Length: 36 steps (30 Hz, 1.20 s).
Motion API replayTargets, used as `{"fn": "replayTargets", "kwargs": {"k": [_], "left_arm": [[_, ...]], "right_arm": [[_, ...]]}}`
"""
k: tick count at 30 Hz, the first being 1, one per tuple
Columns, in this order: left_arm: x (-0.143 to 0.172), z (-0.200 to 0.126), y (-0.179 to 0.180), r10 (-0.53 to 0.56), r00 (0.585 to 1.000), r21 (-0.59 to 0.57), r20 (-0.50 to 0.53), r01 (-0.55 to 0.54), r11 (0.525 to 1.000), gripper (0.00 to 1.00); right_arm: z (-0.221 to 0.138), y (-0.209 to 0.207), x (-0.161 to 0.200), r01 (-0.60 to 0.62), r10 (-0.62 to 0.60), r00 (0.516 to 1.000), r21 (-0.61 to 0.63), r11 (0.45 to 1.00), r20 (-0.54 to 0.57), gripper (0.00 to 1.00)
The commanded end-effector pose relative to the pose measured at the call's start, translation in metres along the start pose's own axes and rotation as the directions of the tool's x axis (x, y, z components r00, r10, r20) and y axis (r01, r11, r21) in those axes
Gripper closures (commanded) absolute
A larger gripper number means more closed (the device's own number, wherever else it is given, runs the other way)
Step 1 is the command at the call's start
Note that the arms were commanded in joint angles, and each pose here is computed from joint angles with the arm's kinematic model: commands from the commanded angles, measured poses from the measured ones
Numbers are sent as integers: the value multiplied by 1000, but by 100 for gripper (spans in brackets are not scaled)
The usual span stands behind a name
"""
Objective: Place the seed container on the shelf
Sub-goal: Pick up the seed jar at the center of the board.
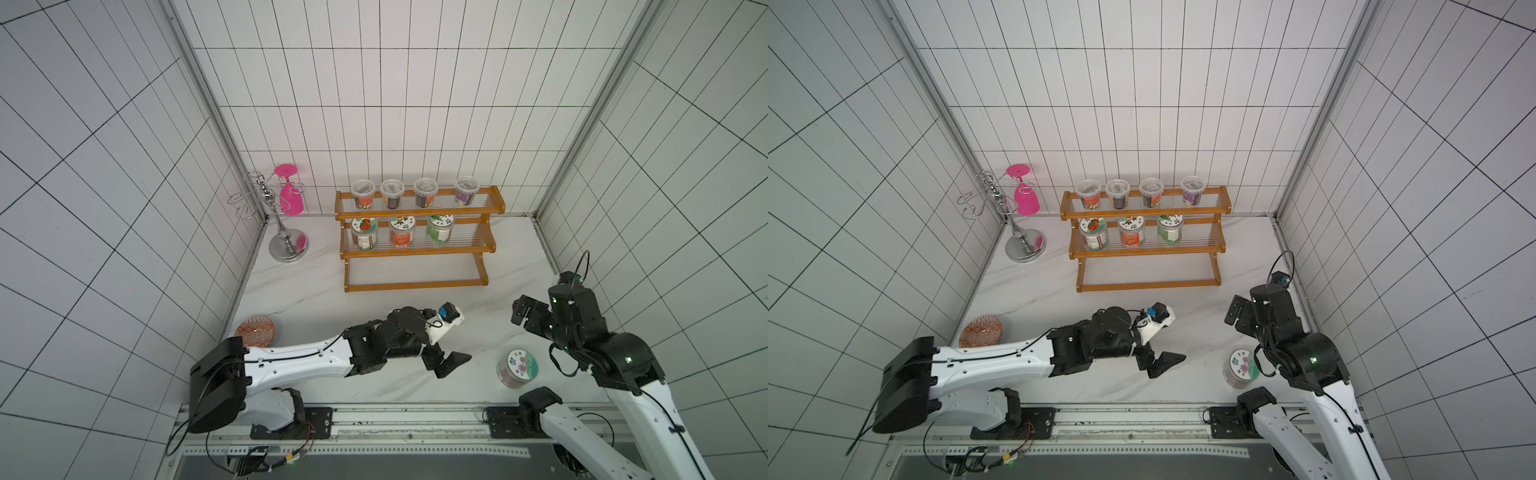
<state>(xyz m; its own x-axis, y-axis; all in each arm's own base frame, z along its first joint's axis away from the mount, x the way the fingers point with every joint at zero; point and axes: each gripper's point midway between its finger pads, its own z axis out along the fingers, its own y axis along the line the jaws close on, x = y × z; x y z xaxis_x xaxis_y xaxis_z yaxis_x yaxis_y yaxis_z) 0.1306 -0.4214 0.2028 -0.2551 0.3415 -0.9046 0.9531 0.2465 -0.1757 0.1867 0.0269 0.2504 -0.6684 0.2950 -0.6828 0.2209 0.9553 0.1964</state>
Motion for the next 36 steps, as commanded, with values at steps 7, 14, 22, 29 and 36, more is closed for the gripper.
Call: {"fn": "replayTargets", "kwargs": {"k": [7, 14, 22, 29, 36], "left_arm": [[3, 66, -25, 112, 993, 171, 21, -114, 979, 1], [24, 115, -23, 178, 984, 223, -30, -167, 960, 1], [46, 150, -28, 247, 967, 293, -60, -220, 931, 1], [52, 175, -34, 291, 955, 336, -64, -254, 907, 1], [56, 196, -41, 310, 949, 373, -58, -267, 888, 1]], "right_arm": [[-28, -27, -19, -107, 98, 991, 87, 990, 96, 1], [-37, -23, -22, -129, 123, 988, 60, 990, 90, 1], [-46, -24, -20, -130, 127, 989, 45, 990, 77, 1], [-47, -23, -21, -107, 104, 992, 38, 994, 73, 1], [-50, -19, -22, -102, 100, 992, 18, 995, 72, 1]]}}
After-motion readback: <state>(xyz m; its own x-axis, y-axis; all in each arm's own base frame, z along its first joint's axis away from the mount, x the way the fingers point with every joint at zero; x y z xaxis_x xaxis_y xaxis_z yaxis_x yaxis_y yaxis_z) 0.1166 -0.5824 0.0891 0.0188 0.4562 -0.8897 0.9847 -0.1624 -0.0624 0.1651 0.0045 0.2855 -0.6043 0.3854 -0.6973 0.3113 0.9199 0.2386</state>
